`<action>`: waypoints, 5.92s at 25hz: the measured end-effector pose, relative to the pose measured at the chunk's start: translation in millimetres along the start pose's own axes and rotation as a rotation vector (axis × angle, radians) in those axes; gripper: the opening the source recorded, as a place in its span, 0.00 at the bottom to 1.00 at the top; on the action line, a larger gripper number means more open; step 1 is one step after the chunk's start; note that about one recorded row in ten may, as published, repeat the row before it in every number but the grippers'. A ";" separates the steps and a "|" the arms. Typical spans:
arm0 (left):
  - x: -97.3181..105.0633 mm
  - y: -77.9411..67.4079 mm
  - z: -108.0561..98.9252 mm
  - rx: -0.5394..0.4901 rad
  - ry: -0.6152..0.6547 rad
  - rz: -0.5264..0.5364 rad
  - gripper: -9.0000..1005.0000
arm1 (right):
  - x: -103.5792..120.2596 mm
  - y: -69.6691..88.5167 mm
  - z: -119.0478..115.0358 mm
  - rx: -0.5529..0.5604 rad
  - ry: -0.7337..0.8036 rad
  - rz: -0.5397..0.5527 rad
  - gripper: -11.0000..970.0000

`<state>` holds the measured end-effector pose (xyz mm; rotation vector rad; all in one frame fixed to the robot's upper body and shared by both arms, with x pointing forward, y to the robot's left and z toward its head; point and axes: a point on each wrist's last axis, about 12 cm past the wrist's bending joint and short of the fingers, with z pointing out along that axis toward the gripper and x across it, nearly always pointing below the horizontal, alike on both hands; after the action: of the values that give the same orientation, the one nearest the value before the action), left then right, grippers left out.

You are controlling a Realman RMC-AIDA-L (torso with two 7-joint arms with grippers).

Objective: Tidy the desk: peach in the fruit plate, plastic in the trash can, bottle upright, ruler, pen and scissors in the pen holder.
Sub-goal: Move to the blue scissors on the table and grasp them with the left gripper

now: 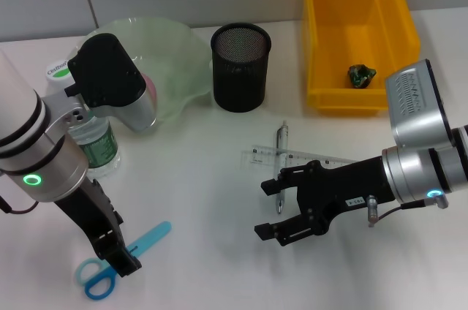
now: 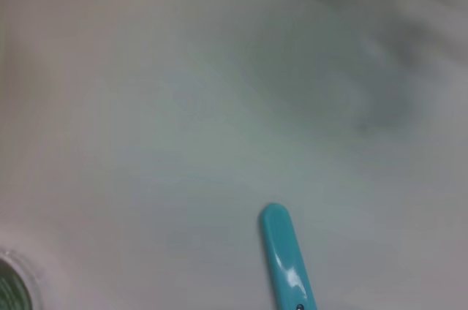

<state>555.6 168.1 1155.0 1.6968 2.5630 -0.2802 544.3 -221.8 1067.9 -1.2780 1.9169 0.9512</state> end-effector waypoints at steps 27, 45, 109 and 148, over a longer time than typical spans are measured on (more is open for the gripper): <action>3.6 3.4 12.9 0.020 0.021 0.001 0.81 | -1.2 -1.4 1.2 0.011 -0.001 0.009 0.86; 4.5 4.1 18.0 0.033 0.021 0.015 0.81 | -0.8 -2.6 2.2 0.018 0.002 0.014 0.86; 8.8 3.8 31.8 -0.002 0.048 0.057 0.31 | -0.8 -4.1 0.4 0.023 0.004 0.029 0.85; 12.1 8.6 21.3 0.012 0.028 0.032 0.27 | -0.5 -4.8 -1.4 0.025 0.002 0.039 0.85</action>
<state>557.6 178.6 1131.3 1.7563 2.5565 -0.2727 548.8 -224.0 1068.0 -1.2317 1.9560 0.9431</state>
